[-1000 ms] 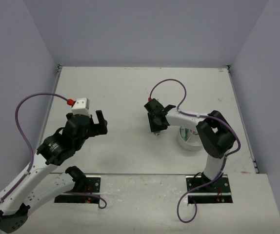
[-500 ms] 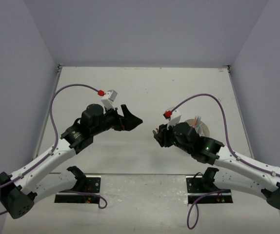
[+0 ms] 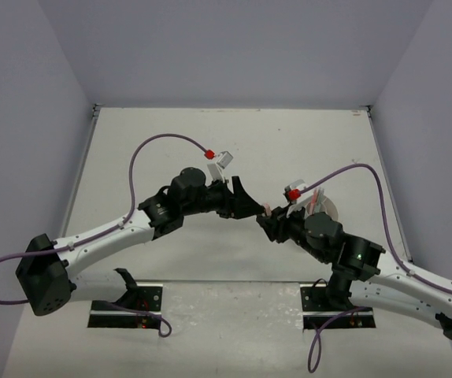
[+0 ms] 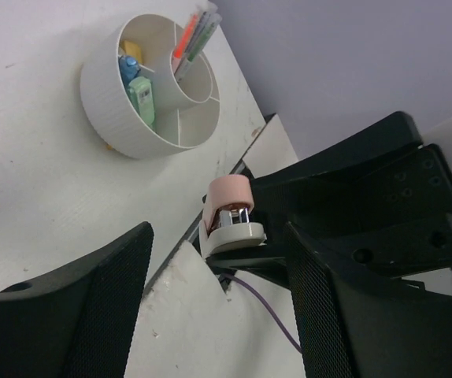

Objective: Sort the stationery into containers
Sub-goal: Place the stapler in the storage box, then reset both arms

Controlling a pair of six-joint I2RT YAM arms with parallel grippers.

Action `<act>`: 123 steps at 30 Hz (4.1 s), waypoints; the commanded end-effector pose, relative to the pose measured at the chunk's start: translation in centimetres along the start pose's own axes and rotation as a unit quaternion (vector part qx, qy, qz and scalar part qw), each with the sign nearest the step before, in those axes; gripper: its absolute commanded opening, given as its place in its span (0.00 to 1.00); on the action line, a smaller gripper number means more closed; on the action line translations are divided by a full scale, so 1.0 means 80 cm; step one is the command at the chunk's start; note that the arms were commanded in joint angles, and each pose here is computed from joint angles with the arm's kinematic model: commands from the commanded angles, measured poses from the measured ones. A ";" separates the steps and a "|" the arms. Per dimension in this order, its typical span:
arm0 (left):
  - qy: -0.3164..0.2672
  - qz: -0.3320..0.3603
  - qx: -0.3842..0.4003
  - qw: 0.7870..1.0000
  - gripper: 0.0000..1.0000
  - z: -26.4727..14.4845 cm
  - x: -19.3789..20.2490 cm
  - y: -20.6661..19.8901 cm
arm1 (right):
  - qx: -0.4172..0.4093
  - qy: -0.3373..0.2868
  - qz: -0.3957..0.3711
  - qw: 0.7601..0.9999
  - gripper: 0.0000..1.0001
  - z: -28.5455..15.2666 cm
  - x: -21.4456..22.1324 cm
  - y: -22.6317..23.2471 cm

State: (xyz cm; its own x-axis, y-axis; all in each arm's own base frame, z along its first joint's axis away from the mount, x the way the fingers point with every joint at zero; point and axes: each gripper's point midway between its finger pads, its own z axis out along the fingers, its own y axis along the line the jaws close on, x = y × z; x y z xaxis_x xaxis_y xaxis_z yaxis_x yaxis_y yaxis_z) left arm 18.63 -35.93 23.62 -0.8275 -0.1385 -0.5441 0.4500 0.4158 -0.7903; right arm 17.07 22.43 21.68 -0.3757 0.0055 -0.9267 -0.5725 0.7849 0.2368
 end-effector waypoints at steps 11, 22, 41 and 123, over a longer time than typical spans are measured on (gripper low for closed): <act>0.018 0.012 0.079 0.997 0.03 0.025 0.001 -0.062 | -0.017 -0.059 0.020 0.998 0.00 -0.013 -0.040 0.009; 0.018 0.103 0.132 0.986 0.00 0.020 -0.006 -0.095 | 0.000 -0.043 0.033 0.999 0.99 -0.017 -0.040 0.003; -0.075 0.363 0.147 0.917 0.00 0.079 -0.040 -0.079 | 0.227 -0.077 0.170 0.956 0.99 -0.192 -0.119 -0.123; -0.354 0.072 -0.472 0.804 1.00 -0.279 -0.222 0.168 | 0.407 -0.145 0.008 0.902 0.99 -0.292 -0.104 -0.245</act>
State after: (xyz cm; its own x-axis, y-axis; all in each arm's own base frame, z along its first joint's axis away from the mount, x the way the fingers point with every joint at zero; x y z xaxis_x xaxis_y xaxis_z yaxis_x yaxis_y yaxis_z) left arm 34.30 -13.67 30.82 -0.2186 -0.3209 -0.9215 -0.0474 0.9468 -0.3185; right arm 14.79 -5.44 31.52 -0.1602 0.0826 -0.9836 0.1530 0.9865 0.0579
